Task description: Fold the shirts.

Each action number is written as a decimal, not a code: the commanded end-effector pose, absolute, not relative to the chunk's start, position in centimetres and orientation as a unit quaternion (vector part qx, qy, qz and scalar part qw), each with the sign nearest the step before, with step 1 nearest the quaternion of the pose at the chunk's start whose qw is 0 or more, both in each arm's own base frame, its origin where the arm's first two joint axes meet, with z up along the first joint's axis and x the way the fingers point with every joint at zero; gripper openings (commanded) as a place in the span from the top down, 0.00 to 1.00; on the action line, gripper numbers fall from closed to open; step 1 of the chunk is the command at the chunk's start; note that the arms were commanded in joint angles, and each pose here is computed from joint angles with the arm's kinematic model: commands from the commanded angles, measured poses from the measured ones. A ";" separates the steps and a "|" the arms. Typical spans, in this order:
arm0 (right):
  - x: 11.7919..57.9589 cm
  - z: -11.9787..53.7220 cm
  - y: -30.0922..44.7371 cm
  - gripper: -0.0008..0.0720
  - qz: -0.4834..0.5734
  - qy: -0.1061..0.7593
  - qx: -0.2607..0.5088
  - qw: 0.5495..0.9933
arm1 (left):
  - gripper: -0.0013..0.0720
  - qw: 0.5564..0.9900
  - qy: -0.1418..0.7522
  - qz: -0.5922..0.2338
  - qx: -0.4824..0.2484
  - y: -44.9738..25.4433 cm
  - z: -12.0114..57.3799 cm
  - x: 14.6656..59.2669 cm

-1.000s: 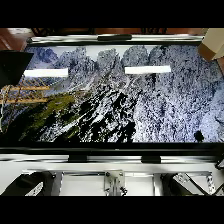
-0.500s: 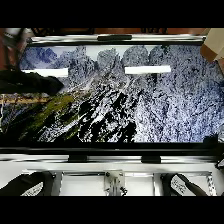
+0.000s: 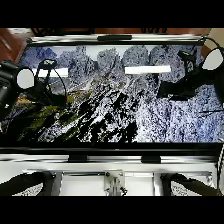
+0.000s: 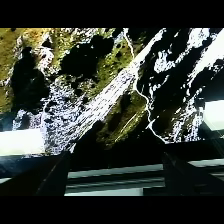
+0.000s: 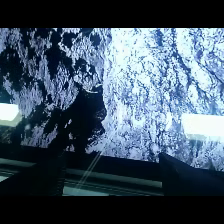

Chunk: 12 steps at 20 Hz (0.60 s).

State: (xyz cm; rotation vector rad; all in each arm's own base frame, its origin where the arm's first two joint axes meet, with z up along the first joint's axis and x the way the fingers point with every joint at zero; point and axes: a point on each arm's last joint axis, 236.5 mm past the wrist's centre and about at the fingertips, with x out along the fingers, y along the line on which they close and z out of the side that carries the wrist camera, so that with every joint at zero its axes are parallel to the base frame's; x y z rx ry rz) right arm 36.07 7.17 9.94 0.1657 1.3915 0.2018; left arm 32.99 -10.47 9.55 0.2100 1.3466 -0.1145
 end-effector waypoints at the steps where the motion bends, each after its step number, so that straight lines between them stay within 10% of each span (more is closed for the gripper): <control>1: 35.5 9.2 8.1 0.07 0.105 0.654 0.066 0.747 | 0.00 0.778 0.618 -0.051 0.099 -11.0 9.2 33.4; 12: 35.5 9.2 8.1 0.07 0.105 0.654 0.066 0.747 | 0.00 0.774 0.621 -0.055 0.107 -11.1 8.6 33.8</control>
